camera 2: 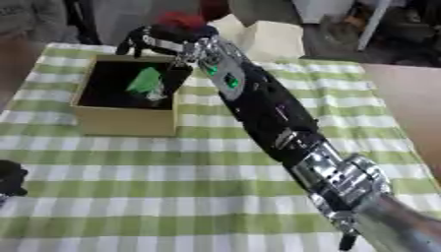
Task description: Pick up objects on the table and place them in the box.
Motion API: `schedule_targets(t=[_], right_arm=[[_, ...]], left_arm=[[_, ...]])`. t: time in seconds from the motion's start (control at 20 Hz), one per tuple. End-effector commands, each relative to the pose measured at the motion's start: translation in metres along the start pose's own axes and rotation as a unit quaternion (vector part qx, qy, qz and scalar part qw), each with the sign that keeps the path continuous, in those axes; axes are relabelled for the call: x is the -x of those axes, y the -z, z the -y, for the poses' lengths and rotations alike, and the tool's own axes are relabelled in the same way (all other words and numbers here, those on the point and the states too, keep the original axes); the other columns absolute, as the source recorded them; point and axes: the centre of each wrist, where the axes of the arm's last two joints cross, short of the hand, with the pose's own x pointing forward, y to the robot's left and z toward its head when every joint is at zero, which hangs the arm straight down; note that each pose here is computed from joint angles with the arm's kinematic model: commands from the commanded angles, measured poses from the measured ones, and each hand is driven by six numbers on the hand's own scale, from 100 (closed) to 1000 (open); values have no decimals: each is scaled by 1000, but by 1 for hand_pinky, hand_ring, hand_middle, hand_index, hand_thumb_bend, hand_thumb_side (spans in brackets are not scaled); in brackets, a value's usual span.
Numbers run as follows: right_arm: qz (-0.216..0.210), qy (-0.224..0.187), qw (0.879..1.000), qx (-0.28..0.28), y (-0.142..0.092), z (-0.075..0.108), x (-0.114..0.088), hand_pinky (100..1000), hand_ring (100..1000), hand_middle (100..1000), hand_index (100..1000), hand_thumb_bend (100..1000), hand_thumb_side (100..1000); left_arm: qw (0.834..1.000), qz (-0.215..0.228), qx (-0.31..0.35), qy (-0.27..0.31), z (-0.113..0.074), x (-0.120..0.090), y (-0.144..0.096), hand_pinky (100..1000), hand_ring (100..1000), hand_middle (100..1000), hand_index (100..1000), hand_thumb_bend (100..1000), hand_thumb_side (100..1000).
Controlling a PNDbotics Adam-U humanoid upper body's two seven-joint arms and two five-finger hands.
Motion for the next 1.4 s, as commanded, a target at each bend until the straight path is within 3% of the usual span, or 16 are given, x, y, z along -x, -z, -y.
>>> schedule_targets(t=[0.05, 0.4, 0.75, 1.05, 1.1, 1.15, 1.4], right_arm=[[-5, -14, 1000, 20, -6, 16, 1, 862, 772, 783, 852, 548, 188], [5, -18, 998, 60, -30, 33, 1, 841, 755, 751, 844, 538, 158], [15, 0, 995, 103, -75, 42, -6, 821, 741, 737, 845, 513, 141], [9, 20, 991, 130, -120, 38, -18, 818, 739, 734, 846, 496, 139], [4, 25, 991, 133, -126, 36, -18, 817, 738, 734, 846, 524, 100], [-4, 29, 990, 137, -134, 33, -19, 817, 738, 734, 845, 487, 144], [-46, 60, 984, 159, -165, 16, -14, 808, 730, 726, 843, 461, 150]], left_arm=[[1000, 16, 4, 4, 0, -9, 4, 539, 681, 587, 630, 518, 260], [1000, 4, -11, 7, -5, -3, -3, 539, 681, 586, 630, 520, 258], [999, -2, -33, 11, -12, 1, -8, 539, 680, 586, 629, 521, 257], [999, -5, -49, 12, -16, 3, -12, 539, 680, 586, 629, 522, 256], [999, -5, -51, 12, -17, 3, -13, 539, 680, 586, 629, 535, 255], [999, -5, -52, 11, -17, 4, -13, 539, 680, 586, 629, 522, 257], [998, -9, -58, 13, -19, 6, -16, 539, 680, 586, 629, 521, 258]])
